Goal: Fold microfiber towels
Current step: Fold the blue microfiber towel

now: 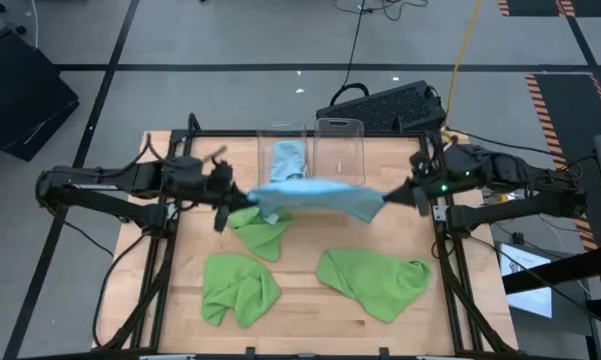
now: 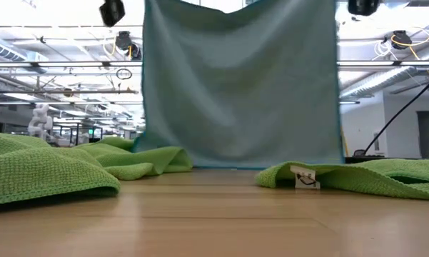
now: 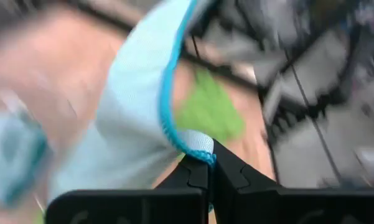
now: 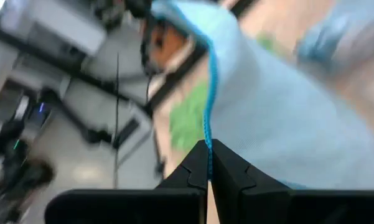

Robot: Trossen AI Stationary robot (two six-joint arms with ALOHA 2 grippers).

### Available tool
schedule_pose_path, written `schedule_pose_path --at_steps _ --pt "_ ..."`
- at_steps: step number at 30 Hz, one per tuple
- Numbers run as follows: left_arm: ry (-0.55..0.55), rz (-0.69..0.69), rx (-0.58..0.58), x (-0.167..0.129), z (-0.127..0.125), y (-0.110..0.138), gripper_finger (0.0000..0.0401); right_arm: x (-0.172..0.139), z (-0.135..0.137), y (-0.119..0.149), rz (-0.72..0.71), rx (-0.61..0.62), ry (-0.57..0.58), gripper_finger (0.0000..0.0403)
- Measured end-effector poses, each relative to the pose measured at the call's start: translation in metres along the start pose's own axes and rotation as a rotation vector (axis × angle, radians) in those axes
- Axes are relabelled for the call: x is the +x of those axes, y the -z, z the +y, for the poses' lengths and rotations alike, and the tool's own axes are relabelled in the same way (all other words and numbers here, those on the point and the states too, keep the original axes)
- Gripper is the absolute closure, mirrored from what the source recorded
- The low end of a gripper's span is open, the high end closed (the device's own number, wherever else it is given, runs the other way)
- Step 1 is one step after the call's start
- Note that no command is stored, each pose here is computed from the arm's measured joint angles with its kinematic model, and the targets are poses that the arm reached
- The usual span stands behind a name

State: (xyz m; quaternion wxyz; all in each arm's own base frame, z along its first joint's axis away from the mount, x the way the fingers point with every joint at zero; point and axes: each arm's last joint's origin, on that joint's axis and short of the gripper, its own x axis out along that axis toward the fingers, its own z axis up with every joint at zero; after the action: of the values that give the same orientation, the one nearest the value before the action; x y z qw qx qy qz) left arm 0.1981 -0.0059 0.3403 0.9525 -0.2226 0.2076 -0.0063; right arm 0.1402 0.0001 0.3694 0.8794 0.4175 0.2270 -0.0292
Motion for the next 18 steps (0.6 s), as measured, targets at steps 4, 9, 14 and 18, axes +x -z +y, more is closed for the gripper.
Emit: schedule_pose_path --at_steps 4,9,14,18 --pt "0.059 0.200 -0.066 0.005 -0.009 0.020 0.0400 0.007 -0.004 0.018 0.167 0.077 -0.013 0.0401" --pt "0.183 0.307 -0.106 0.012 -0.031 0.033 0.0400 0.020 -0.004 0.037 0.288 0.156 -0.068 0.0401" --pt "0.263 0.378 -0.118 0.027 -0.055 0.048 0.0400 0.038 -0.006 0.060 0.387 0.246 -0.121 0.0401" --pt "0.270 0.483 -0.080 0.044 -0.070 0.068 0.0400 0.053 -0.010 0.082 0.447 0.309 -0.165 0.0401"
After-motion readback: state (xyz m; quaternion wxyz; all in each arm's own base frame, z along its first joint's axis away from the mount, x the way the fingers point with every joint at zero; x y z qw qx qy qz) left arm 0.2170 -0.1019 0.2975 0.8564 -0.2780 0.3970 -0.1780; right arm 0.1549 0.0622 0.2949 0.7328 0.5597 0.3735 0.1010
